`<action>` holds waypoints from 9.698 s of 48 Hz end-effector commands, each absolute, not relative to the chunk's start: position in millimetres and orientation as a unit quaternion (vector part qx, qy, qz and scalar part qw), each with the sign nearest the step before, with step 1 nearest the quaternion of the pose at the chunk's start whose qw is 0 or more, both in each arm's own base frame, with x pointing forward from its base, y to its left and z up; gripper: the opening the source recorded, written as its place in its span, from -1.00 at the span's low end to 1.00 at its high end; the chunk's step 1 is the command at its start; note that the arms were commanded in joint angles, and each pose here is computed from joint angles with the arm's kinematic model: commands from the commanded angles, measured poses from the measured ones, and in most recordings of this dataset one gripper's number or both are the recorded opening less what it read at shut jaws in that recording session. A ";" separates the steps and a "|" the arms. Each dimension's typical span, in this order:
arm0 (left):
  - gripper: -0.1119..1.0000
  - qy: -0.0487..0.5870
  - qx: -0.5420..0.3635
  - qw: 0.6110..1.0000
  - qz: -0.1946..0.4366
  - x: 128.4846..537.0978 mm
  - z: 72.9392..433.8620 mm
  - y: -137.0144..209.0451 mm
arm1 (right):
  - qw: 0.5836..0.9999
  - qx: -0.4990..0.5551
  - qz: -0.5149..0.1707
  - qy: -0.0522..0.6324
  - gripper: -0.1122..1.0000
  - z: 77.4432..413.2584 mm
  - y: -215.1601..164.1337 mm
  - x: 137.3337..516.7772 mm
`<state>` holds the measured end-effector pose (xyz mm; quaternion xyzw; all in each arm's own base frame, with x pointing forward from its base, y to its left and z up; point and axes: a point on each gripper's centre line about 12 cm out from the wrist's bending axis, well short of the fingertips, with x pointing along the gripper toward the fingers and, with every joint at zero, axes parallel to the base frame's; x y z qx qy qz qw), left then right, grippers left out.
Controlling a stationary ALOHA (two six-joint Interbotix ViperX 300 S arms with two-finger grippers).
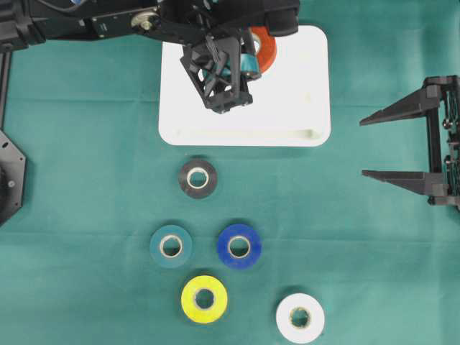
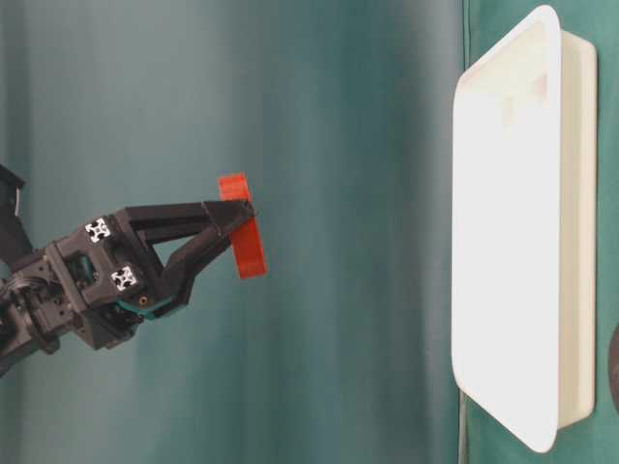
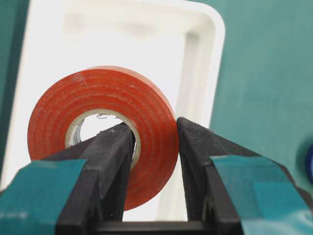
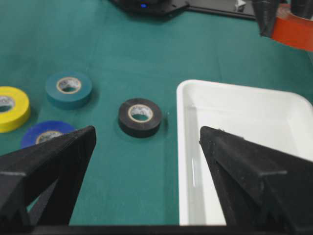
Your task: Pick up the tape from a random location and place it into the white case.
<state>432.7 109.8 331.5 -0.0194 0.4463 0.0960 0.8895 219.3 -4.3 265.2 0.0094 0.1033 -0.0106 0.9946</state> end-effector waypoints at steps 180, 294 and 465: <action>0.98 0.475 -0.039 0.871 0.120 436.8 180.1 143.0 | 0.995 0.010 -0.011 0.099 0.84 272.0 -4.8 226.5; 0.97 0.221 0.022 0.974 0.051 231.9 295.3 28.3 | 0.992 0.012 -0.011 0.124 0.84 267.8 -4.5 225.3; 0.97 0.178 0.021 0.982 0.051 194.7 240.2 22.4 | 0.956 0.020 0.057 0.286 0.83 262.1 61.2 414.3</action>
